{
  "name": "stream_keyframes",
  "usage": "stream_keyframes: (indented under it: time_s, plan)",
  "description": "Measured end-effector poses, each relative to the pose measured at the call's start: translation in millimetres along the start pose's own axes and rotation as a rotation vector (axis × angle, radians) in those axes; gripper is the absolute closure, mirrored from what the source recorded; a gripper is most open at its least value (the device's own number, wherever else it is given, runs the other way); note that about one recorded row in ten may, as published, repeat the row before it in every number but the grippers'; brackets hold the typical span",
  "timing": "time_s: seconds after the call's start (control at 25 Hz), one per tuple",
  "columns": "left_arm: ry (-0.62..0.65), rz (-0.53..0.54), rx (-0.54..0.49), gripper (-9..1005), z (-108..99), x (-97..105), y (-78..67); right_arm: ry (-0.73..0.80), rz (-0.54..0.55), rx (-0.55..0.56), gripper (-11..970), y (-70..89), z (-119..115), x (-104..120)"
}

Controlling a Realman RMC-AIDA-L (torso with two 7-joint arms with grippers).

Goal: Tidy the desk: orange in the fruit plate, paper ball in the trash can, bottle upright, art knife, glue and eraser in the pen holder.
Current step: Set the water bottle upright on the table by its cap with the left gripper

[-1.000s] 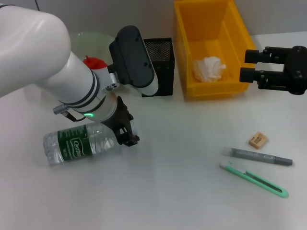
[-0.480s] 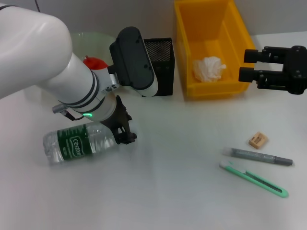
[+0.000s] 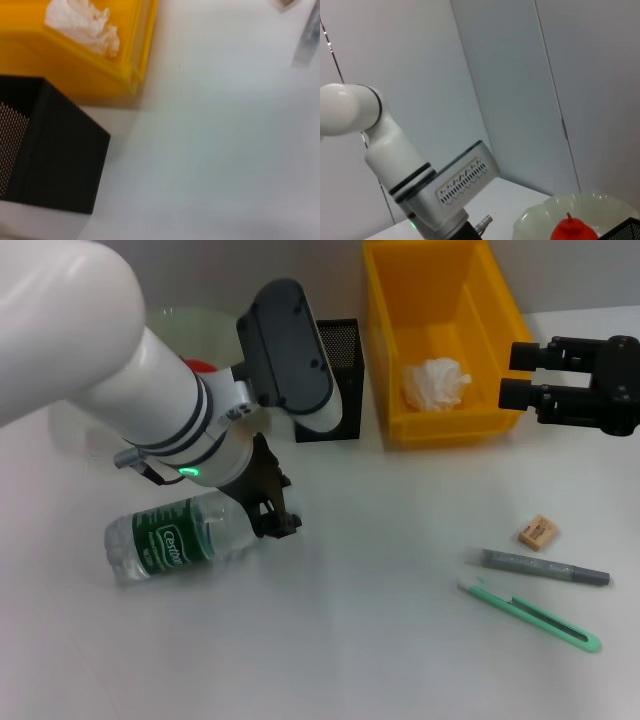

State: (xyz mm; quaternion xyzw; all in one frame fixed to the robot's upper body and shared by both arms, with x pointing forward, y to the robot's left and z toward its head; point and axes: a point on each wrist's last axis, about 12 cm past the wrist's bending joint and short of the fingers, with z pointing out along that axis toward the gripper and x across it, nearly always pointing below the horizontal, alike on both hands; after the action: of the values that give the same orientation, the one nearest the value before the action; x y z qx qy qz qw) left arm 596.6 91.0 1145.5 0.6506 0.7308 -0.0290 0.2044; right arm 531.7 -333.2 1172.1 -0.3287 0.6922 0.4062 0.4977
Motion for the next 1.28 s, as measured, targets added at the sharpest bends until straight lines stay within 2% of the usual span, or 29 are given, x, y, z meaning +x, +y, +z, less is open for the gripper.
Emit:
stream_keyframes:
  time_s: [0.16,0.2,0.28,0.32,0.36,0.48,0.84,1.28]
  plan:
    - [-0.006,0.0,0.0,557,-2.9,-0.7,-0.2,0.001,-0.003,0.003,307,-0.5,-1.2,-0.7]
    - [-0.036,0.006,-0.008,558,-15.5,-2.8,-1.9,0.001,-0.003,0.003,307,-0.5,-1.2,-0.7]
    - [-0.073,0.007,-0.029,558,-27.9,-3.7,-3.0,0.002,-0.006,0.006,307,-0.8,-2.1,-1.8]
    - [-0.073,0.007,-0.029,558,-27.9,-3.7,-3.0,0.003,-0.005,0.006,307,-0.8,-2.2,-1.8]
    - [-0.106,-0.002,-0.055,558,-38.6,-3.3,-1.5,0.003,-0.005,0.006,307,-0.8,-2.2,-1.8]
    - [-0.13,-0.01,-0.077,558,-50.2,-2.1,0.0,0.004,-0.008,0.007,307,-1.1,-2.9,-2.5]
    - [-0.137,-0.005,-0.132,567,-68.5,-4.2,4.4,0.007,-0.013,0.009,307,-2.0,-4.0,-4.2]
    - [-0.154,0.002,-0.149,588,-88.4,-6.6,4.2,0.01,-0.012,0.013,307,-4.0,-5.7,-5.9]
